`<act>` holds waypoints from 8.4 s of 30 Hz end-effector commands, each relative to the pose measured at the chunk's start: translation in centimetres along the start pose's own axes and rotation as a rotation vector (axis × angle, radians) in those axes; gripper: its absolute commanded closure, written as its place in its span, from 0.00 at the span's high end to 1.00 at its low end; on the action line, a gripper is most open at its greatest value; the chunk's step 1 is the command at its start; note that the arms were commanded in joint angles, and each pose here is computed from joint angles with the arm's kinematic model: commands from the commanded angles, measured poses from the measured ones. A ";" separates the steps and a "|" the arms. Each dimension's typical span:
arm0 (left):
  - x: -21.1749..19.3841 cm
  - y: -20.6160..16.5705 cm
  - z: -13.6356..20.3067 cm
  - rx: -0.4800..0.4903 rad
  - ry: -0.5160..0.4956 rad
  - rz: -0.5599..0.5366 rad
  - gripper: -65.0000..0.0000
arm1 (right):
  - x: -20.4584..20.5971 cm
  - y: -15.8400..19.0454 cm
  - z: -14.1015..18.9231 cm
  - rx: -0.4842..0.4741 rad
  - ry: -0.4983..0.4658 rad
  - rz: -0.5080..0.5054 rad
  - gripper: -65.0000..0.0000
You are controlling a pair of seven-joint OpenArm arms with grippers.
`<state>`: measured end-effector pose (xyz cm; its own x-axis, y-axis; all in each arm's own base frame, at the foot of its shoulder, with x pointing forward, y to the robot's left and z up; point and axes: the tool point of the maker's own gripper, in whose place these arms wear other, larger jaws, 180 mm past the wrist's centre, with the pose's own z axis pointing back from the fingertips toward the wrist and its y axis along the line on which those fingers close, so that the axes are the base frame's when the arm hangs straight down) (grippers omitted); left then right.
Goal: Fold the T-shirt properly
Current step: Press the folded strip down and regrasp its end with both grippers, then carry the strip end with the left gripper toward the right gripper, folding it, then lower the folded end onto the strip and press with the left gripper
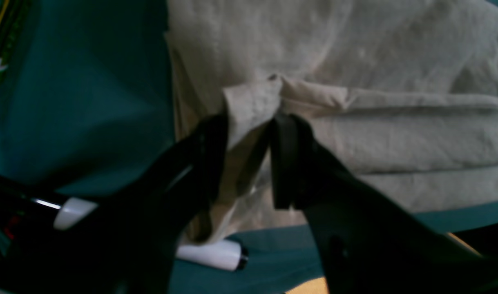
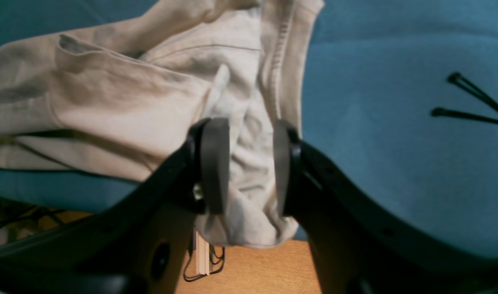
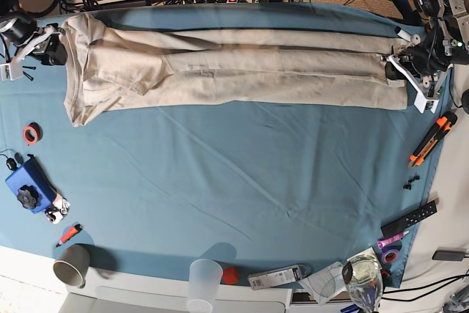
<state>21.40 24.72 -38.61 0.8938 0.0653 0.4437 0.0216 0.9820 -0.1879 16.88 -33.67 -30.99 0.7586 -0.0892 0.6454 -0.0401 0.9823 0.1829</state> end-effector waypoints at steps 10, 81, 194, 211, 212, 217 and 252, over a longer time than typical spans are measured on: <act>1.2 -0.8 0.6 -0.049 -0.045 -0.029 0.23 | 0.7 -1.0 0.5 -0.055 -0.015 0.031 0.29; 2.9 -39.3 3.2 -0.693 -0.382 -0.584 0.00 | -0.2 -0.5 -0.1 -0.058 -0.028 -0.009 0.29; -4.2 -41.4 -4.0 -0.573 -0.083 -0.648 0.00 | 2.6 0.2 0.2 -0.013 -0.179 -0.017 0.29; -0.6 -41.9 4.6 -0.654 -0.298 -0.576 0.00 | 3.1 -0.6 0.4 -0.061 -0.202 0.002 0.29; -0.7 -41.9 4.7 -0.655 -0.298 -0.574 0.00 | 2.9 -0.9 0.4 -0.072 -0.187 0.008 0.30; -0.7 -41.9 4.7 -0.656 -0.298 -0.573 0.00 | 2.7 -2.3 0.8 -0.136 -0.130 0.058 0.57; 2.6 -37.3 3.7 -0.327 -0.400 -0.669 0.00 | -2.1 -0.1 -7.4 0.262 0.070 -0.278 0.57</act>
<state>21.08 -10.37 -28.37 0.4452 -0.4224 0.7895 0.6764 0.7365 0.0127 20.29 -31.74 -37.96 0.7909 -0.3520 0.5006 0.0146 0.8287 0.5596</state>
